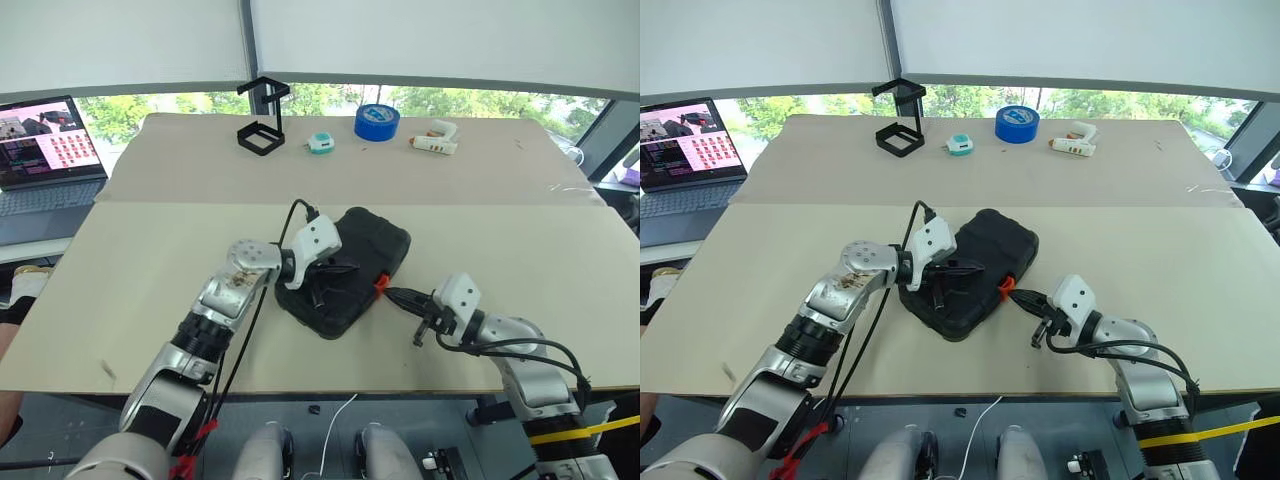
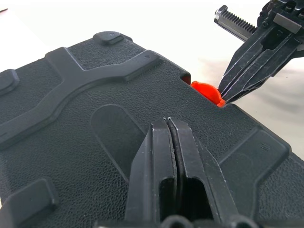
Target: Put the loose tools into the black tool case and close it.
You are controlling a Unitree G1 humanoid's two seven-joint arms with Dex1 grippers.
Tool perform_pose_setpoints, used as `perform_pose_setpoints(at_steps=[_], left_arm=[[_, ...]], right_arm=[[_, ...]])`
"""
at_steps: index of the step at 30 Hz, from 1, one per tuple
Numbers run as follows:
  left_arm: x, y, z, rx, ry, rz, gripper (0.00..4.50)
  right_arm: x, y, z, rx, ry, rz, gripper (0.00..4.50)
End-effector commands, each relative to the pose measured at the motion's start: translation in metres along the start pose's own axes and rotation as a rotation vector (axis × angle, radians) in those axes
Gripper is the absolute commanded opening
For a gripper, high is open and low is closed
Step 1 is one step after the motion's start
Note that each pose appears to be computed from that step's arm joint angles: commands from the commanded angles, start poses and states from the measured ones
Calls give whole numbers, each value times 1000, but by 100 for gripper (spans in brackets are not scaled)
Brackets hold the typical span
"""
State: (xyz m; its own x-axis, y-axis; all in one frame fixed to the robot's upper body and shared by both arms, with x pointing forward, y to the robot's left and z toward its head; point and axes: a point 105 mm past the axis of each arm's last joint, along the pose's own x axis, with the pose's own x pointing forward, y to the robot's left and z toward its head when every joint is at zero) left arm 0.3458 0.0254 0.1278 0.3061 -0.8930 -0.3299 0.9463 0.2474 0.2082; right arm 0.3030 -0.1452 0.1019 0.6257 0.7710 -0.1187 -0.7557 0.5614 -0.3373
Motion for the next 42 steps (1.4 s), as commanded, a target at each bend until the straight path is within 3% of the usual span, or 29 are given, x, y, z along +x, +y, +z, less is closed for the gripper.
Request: perform_pose_setpoints(at_steps=[1, 13, 24, 34, 42], left_arm=[[6, -20, -46, -120, 136, -62, 8], [7, -24, -50, -133, 148, -69, 8], [7, -24, -53, -136, 154, -63, 8], [6, -26, -56, -142, 163, -68, 8], [6, -29, -58, -161, 164, -85, 8]], right_arm=[[12, -4, 21, -35, -64, -5, 0], [28, 3, 9, -1, 39, 51, 0], [40, -3, 13, -28, 31, 59, 0], [42, -15, 36, -69, -14, 51, 0], [57, -3, 52, -66, -13, 133, 0]])
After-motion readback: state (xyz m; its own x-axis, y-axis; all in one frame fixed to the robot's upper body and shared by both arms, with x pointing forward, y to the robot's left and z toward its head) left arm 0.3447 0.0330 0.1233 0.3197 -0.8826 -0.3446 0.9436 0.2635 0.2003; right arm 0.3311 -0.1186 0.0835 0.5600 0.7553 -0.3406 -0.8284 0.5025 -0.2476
